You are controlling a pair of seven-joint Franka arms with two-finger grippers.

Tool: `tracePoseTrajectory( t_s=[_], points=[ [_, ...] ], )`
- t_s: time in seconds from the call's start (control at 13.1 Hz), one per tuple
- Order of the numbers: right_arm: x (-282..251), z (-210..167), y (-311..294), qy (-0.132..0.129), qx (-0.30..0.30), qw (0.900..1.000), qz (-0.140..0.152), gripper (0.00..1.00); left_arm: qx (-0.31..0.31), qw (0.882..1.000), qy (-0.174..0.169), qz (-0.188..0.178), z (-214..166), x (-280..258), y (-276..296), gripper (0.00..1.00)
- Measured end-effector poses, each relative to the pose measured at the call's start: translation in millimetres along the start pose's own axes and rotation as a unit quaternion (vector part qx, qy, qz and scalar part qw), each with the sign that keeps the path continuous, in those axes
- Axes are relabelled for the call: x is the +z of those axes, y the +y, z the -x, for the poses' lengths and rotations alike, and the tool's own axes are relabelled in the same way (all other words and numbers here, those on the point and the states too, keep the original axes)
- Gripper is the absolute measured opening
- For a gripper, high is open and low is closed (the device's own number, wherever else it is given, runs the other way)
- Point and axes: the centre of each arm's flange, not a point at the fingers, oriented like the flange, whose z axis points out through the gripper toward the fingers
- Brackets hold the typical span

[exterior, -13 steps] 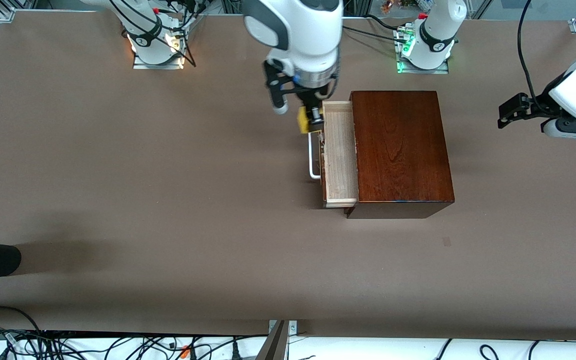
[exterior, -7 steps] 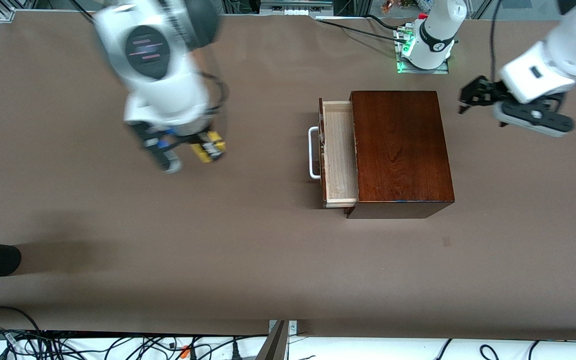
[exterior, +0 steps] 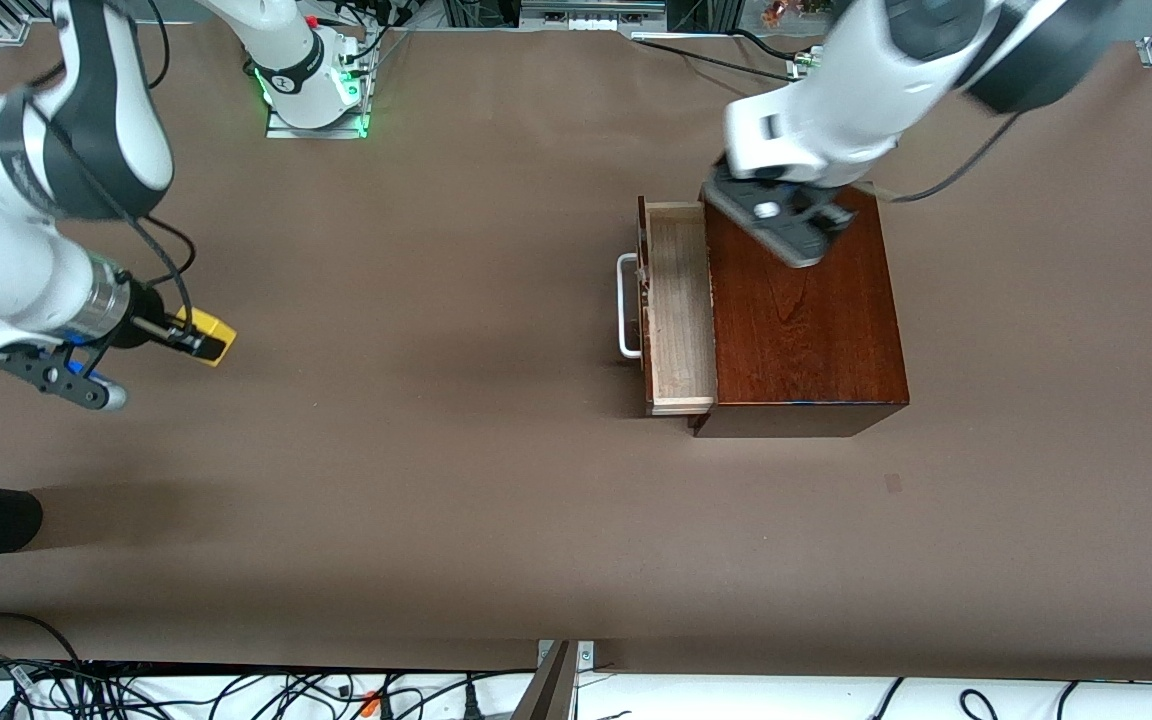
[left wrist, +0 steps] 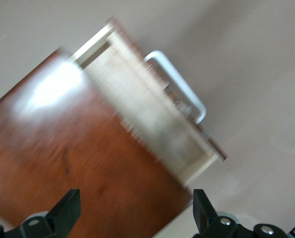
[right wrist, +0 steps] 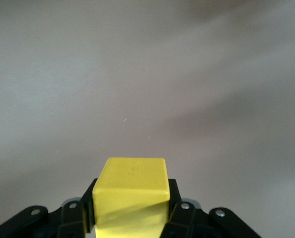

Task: Open drawer, take yellow block, close drawer
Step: 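Lift the cube out with the right gripper while the left gripper reaches the drawer, then push the drawer shut with the left gripper while the right gripper releases the cube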

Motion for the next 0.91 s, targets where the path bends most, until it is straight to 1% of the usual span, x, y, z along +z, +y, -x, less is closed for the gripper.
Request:
tracePoseTrajectory(
  t_s=[0.15,0.23,0.38,0.46,0.61,0.76,0.84,0.91],
  points=[
    [54,-6,9,-0.002,-0.046,0.999,-0.011,0.56,0.063,0.998,0.027,0.016,-37,36,25,1.0],
    [78,-8,8,-0.007,-0.061,0.998,-0.015,0.56,0.1,0.994,0.041,0.021,-52,54,38,1.0],
    [121,-15,3,-0.014,-0.083,0.996,-0.035,0.56,0.175,0.982,0.068,0.027,-77,89,56,1.0],
    [141,-19,0,-0.015,-0.091,0.995,-0.043,0.56,0.218,0.973,0.075,0.029,-85,106,61,1.0],
    [178,-24,-7,-0.014,-0.098,0.994,-0.043,0.56,0.314,0.945,0.081,0.032,-97,139,65,1.0],
    [206,-25,-17,-0.01,-0.105,0.994,-0.04,0.56,0.398,0.914,0.068,0.029,-103,172,60,1.0],
    [216,-24,-21,-0.01,-0.108,0.993,-0.039,0.56,0.426,0.903,0.056,0.023,-104,186,55,1.0],
    [222,-23,-24,-0.011,-0.111,0.993,-0.037,0.56,0.443,0.895,0.044,0.015,-105,197,53,1.0]
  ],
)
